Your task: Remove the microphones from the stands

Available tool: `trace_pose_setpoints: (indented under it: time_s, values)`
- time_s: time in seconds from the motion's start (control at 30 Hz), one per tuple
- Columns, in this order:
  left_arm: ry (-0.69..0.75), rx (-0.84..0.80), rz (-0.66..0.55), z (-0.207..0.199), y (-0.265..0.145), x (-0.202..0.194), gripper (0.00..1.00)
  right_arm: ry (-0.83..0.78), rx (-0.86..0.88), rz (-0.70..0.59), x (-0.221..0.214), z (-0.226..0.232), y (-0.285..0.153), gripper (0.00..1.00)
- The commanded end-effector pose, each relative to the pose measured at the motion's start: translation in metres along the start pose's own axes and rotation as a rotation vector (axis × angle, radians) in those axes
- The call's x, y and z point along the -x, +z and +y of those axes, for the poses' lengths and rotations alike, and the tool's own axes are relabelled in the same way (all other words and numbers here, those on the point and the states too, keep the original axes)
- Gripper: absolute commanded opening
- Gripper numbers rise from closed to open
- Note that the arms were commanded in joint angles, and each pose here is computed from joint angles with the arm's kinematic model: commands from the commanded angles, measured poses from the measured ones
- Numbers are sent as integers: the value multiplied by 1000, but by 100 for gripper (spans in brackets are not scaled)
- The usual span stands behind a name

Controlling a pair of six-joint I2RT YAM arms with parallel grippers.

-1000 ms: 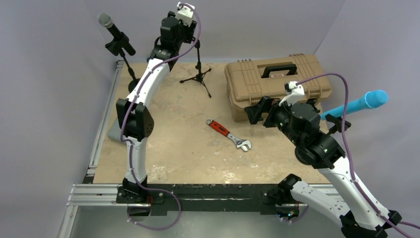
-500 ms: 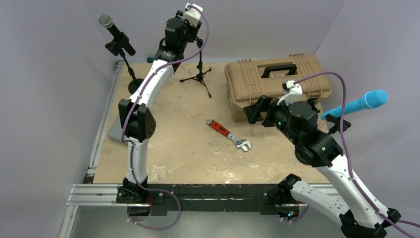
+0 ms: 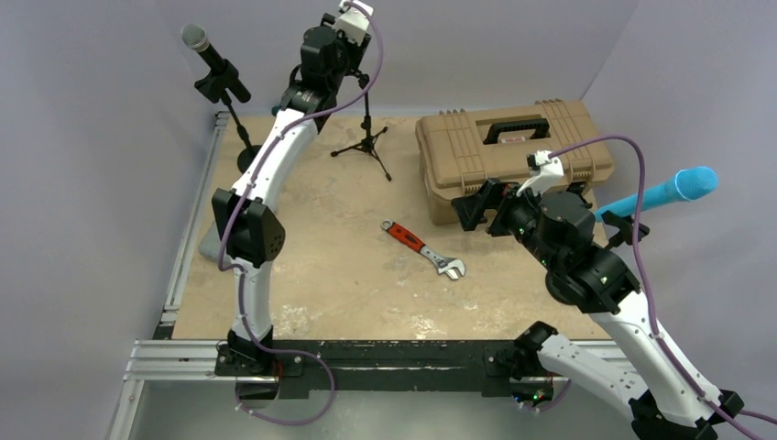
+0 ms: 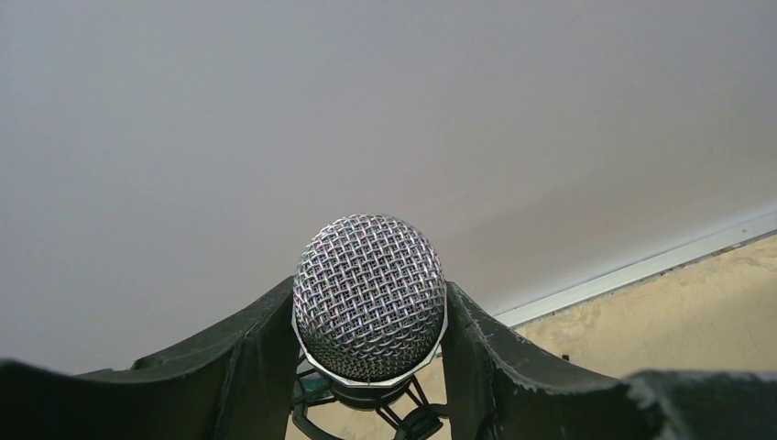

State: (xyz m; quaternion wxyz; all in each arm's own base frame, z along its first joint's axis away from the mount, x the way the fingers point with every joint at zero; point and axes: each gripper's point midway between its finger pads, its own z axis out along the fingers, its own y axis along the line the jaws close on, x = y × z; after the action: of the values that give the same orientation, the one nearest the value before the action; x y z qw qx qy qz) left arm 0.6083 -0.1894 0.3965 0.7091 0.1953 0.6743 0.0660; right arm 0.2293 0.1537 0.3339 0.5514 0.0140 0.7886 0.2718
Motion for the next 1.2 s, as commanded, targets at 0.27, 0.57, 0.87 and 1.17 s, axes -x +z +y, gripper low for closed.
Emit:
trace_pose_setpoints:
  time_s: [0.27, 0.57, 0.87, 1.17]
  values:
    - [-193, 40, -287, 54, -73, 143, 0, 36, 68, -46, 15, 16, -6, 99]
    - [-242, 46, -410, 84, -129, 204, 0, 53, 68, -48, 9, 14, -4, 99]
    - [-410, -8, -460, 106, -230, 238, 0, 45, 62, -45, 3, 11, 2, 99]
    - [-617, -137, -155, 61, -302, 141, 0, 36, 90, -31, -10, 10, 7, 99]
